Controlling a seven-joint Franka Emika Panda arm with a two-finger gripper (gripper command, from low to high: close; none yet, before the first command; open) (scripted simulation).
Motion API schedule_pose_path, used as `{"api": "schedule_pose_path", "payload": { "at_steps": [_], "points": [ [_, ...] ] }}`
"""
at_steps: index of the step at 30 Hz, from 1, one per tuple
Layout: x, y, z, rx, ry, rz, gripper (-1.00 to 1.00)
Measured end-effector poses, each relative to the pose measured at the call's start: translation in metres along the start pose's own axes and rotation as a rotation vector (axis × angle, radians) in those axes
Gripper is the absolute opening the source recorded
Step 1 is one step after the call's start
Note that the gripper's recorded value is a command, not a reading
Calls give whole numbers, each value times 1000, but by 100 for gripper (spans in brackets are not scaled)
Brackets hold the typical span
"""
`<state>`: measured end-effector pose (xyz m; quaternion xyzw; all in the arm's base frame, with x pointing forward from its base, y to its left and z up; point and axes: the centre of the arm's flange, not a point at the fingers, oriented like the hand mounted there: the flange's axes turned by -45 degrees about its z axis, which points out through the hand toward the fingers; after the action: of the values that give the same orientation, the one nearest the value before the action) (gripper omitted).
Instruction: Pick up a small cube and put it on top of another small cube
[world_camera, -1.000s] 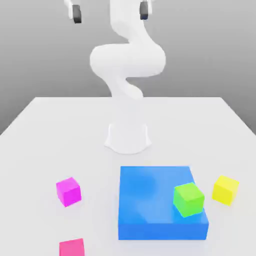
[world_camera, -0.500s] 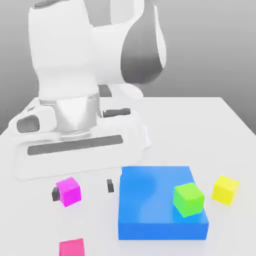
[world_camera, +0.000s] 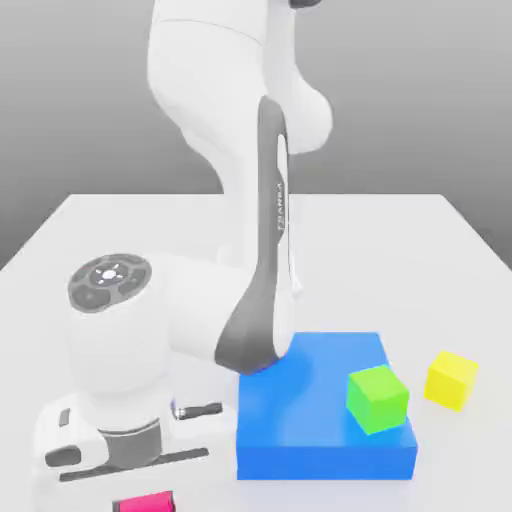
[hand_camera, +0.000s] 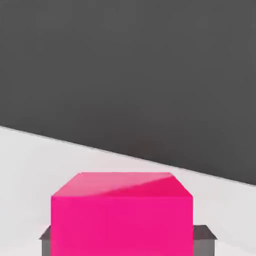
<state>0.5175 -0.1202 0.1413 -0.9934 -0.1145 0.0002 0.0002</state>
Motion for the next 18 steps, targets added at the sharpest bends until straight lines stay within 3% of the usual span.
{"api": "schedule_pose_path", "payload": {
  "at_steps": [7,18],
  "points": [
    [-8,3,-56,-1,-2,11,-100],
    [-152,32,-104,-7,-18,196,-100]
  ]
}}
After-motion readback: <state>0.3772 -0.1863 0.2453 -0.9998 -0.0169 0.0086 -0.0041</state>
